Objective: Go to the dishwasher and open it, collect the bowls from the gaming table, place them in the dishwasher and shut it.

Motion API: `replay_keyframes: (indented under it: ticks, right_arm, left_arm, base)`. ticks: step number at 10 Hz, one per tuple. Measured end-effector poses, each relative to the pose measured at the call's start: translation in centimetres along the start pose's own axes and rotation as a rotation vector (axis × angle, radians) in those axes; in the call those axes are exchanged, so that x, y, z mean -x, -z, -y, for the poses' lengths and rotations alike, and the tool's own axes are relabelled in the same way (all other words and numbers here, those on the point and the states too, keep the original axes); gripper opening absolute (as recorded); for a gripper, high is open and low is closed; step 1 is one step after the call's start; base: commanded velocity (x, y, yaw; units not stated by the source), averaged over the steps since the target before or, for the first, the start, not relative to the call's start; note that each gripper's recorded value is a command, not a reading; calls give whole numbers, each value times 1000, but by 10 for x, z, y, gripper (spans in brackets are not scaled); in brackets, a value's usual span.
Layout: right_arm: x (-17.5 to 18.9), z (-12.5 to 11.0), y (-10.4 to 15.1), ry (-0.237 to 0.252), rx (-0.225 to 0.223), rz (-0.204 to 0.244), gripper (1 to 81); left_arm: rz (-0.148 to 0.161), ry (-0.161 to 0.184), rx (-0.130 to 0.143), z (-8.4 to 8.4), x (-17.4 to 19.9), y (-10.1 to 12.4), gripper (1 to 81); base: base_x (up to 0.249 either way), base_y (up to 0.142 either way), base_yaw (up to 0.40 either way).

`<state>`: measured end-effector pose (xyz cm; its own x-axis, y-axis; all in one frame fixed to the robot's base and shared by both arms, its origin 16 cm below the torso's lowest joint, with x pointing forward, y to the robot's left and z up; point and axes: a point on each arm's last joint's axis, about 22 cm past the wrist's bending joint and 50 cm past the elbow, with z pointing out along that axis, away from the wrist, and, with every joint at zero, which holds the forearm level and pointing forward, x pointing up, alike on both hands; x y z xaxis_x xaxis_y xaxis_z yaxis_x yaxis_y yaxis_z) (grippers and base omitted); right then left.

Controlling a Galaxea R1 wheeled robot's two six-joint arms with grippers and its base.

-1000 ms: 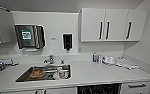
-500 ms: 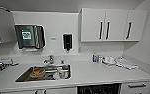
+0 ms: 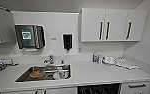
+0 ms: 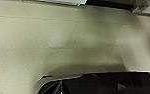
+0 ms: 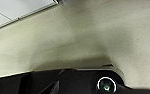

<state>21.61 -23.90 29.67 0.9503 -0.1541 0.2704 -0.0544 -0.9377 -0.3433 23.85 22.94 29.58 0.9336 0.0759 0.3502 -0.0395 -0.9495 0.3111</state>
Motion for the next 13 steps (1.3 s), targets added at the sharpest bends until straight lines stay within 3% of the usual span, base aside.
replay_keyframes:
  ticks: [5, 8, 13]
  right_arm:
    - [22, 23, -12, -6, 0, 23, 811]
    - [27, 20, -10, -6, 17, 27, 811]
    - [62, 39, 28, -23, 15, 86, 811]
  left_arm:
    - [-1, -16, -58, 13, 0, -2, 811]
    - [6, -16, -62, 12, 3, 0, 811]
    - [62, -1, -66, 2, 32, 41, 811]
  base:
    - [0, 0, 0]
    - [0, 0, 0]
    - [0, 0, 0]
